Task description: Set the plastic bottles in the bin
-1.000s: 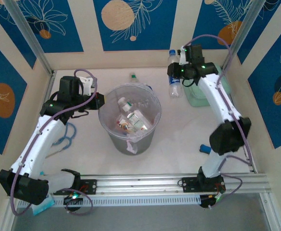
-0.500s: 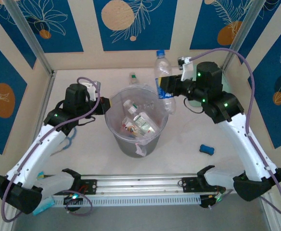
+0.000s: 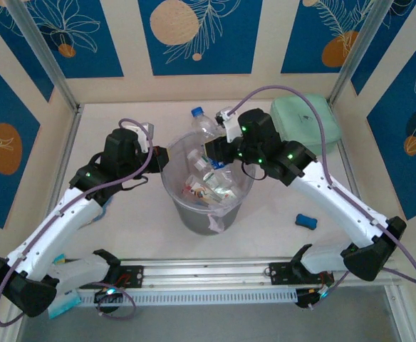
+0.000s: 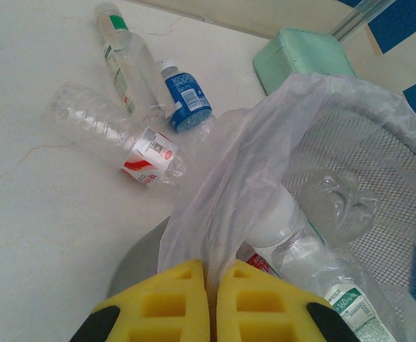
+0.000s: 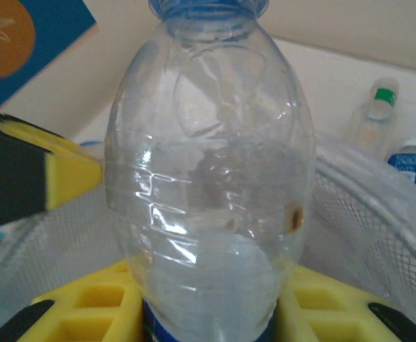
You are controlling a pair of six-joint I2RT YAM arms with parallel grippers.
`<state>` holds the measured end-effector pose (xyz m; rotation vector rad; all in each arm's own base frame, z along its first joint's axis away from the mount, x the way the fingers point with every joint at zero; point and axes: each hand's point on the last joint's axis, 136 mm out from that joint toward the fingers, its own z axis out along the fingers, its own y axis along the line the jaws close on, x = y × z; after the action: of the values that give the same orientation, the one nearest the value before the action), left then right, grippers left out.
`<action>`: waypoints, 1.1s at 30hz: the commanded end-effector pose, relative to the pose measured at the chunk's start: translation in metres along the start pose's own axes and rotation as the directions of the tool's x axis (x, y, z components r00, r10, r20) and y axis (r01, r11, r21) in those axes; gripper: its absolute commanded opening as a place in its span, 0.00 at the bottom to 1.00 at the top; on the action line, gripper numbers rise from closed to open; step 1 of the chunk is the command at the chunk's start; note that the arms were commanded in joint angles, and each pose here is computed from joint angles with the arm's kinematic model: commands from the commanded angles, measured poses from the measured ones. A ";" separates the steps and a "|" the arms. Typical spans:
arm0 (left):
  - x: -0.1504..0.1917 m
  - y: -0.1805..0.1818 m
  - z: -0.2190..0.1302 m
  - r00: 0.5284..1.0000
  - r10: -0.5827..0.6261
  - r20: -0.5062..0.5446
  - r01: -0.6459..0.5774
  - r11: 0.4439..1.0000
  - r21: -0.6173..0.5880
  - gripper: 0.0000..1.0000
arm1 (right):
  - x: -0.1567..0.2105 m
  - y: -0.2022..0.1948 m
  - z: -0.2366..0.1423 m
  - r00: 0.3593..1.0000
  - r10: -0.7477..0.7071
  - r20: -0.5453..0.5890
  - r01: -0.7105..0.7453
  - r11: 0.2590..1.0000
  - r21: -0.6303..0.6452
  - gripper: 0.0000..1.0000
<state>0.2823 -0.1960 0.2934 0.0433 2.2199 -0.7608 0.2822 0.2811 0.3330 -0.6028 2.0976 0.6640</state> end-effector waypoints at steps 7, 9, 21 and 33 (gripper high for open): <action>0.016 0.001 0.010 0.998 -0.007 -0.054 0.007 1.000 -0.014 0.00 | 0.058 -0.011 0.004 0.989 -0.020 -0.148 0.023 1.000 0.015 0.25; 0.015 0.002 0.012 0.999 -0.004 -0.052 0.003 1.000 -0.019 0.00 | 0.072 -0.014 0.005 0.981 -0.007 -0.196 0.010 1.000 0.014 0.27; 0.012 -0.004 0.016 0.998 0.017 -0.053 -0.016 1.000 0.005 0.00 | 0.141 -0.012 0.029 0.883 0.103 -0.457 -0.130 0.991 -0.028 0.30; 0.015 -0.008 0.019 0.997 0.030 -0.070 -0.028 0.999 0.033 0.00 | 0.124 -0.018 0.022 0.882 0.156 -0.444 -0.167 0.986 0.016 0.50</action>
<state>0.2910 -0.2039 0.2948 0.0555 2.1952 -0.7650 0.2492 0.2939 0.2556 -0.7034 2.3597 0.8770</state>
